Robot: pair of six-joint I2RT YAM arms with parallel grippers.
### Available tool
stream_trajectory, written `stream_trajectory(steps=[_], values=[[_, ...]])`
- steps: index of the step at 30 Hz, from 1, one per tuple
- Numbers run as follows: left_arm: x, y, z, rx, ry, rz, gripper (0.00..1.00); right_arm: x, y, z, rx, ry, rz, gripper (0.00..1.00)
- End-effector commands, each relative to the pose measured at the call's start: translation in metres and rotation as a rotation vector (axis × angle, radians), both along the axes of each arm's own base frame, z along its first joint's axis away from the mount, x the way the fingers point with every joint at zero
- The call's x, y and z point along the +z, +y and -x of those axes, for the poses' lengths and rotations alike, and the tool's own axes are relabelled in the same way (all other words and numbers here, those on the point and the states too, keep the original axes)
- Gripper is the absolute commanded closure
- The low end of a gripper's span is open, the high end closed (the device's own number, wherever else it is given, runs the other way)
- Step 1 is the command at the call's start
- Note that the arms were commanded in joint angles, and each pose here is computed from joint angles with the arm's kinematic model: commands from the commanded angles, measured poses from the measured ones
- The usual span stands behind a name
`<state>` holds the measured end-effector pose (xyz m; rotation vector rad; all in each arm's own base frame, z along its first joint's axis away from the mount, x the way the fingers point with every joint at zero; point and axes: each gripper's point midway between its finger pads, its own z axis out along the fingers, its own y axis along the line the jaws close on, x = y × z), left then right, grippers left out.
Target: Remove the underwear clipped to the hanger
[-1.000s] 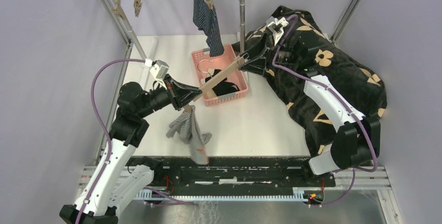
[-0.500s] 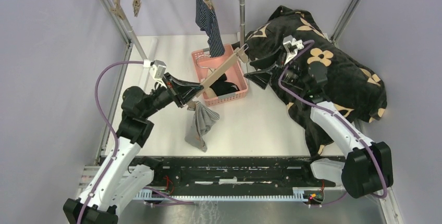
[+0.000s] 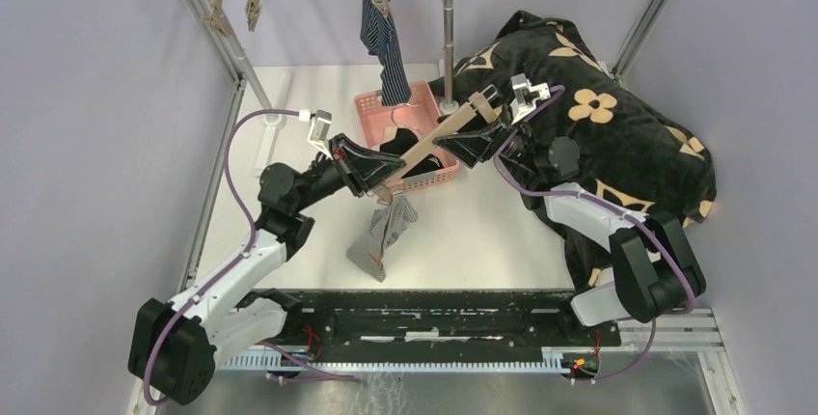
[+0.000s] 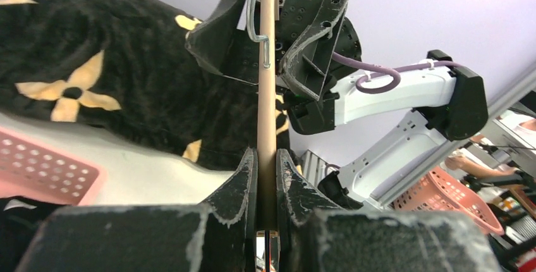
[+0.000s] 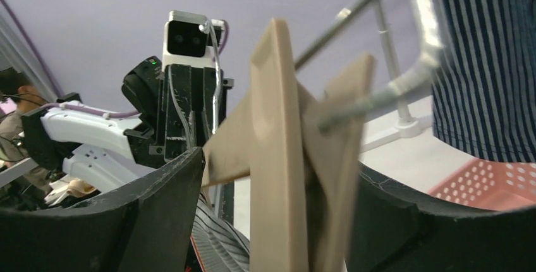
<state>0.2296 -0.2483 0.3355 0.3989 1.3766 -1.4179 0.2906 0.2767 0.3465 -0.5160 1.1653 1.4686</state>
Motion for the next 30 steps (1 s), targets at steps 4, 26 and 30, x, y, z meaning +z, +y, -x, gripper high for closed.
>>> stream_trajectory(steps=[4,26,30], values=[[0.040,-0.012,0.015,-0.039,-0.132,0.087,0.97,0.047,0.006,0.025,0.033,-0.181,-0.065,0.24],[0.024,-0.017,-0.002,0.022,-0.102,-0.009,0.91,0.058,0.001,0.024,-0.093,-0.215,-0.033,0.99],[0.027,-0.011,-0.003,0.062,-0.111,0.002,0.97,0.056,0.000,0.021,-0.107,-0.205,-0.028,0.99]])
